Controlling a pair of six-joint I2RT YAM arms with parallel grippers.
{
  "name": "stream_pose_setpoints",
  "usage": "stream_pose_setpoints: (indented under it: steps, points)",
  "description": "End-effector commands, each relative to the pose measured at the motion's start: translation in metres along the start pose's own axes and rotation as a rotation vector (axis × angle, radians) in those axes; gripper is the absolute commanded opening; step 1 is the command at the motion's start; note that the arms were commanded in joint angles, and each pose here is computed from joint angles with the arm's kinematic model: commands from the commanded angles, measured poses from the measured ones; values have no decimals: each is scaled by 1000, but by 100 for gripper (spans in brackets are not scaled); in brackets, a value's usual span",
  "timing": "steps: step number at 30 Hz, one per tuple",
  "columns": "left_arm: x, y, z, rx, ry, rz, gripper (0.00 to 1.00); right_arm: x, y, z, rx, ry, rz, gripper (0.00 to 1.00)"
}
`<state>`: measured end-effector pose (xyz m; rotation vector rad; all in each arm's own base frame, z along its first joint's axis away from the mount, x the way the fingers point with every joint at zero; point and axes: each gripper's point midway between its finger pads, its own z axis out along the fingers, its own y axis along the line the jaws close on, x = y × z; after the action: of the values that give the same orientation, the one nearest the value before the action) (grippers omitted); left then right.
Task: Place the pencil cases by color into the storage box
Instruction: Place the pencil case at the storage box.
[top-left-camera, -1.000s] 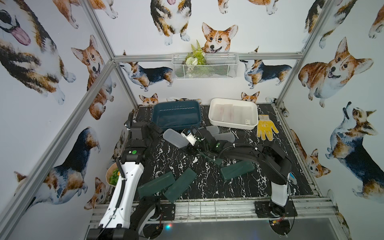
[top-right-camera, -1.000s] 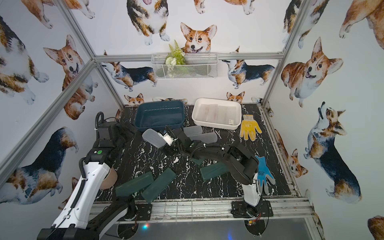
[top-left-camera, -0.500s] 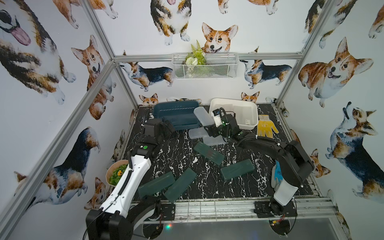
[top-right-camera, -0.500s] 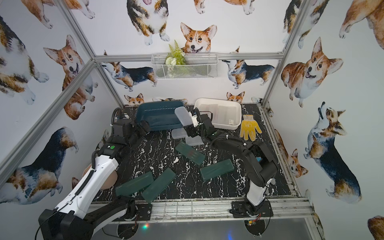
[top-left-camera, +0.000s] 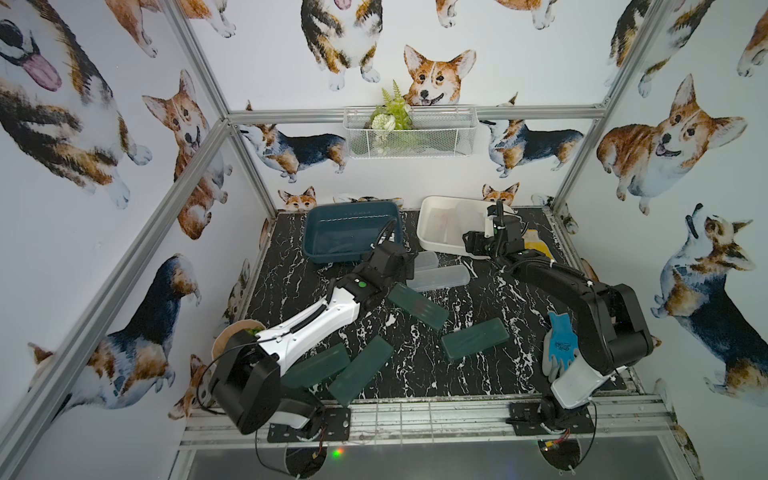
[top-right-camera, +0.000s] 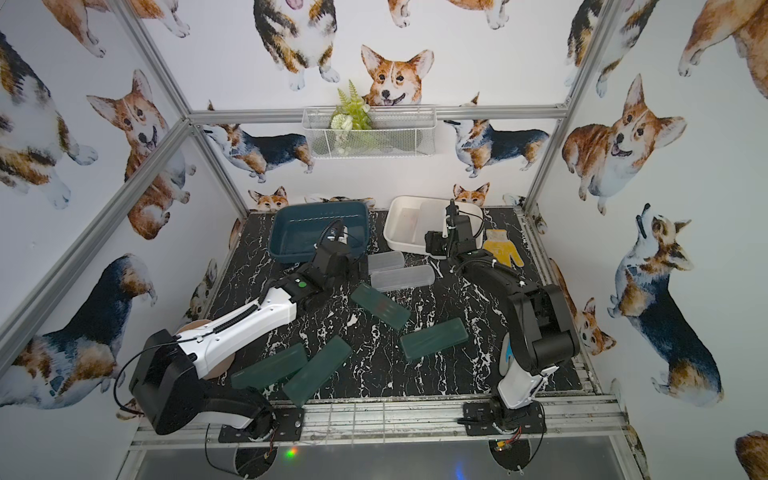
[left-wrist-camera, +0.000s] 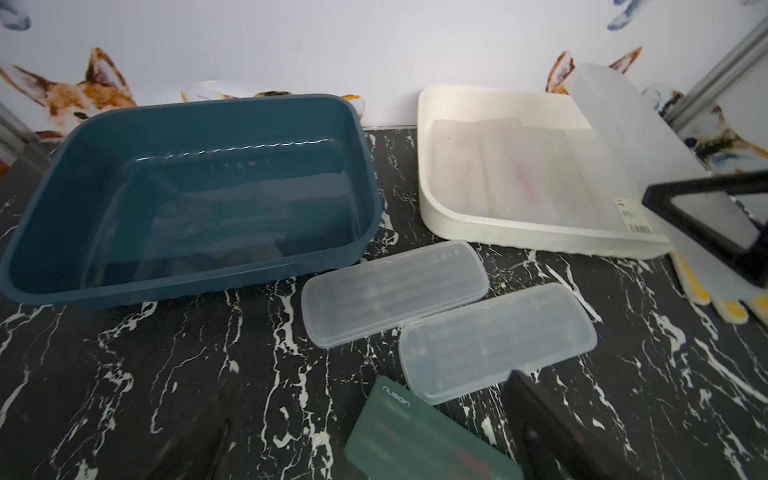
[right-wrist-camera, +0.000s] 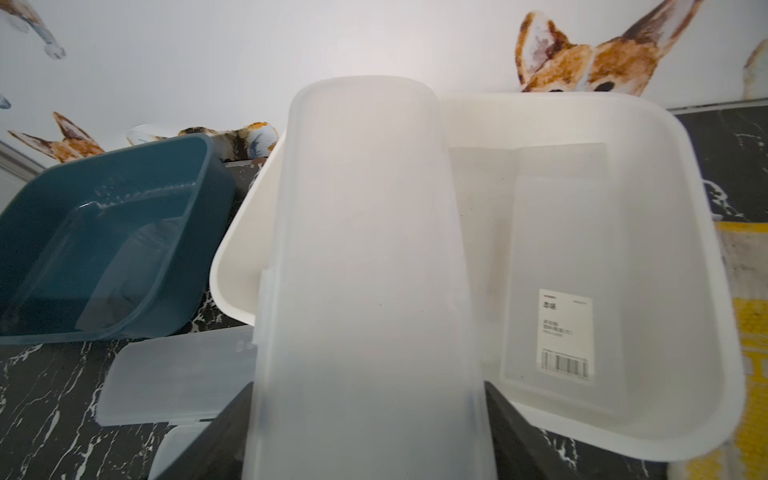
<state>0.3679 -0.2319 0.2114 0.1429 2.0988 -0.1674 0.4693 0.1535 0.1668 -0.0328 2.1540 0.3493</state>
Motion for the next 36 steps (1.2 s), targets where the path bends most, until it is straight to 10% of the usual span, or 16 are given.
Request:
stream_pose_setpoints:
  steps: [1, 12, 36]
  points:
    - [-10, -24, 6, 34, -67, 59, 100, 0, -15, -1, 47, 10, 19, 64]
    - [3, -86, 17, 175, -55, 145, 100, -10, -18, -9, 58, 9, 6, 64]
    - [2, -104, 25, 207, -66, 193, 100, -12, -22, -13, 53, 12, 25, 64]
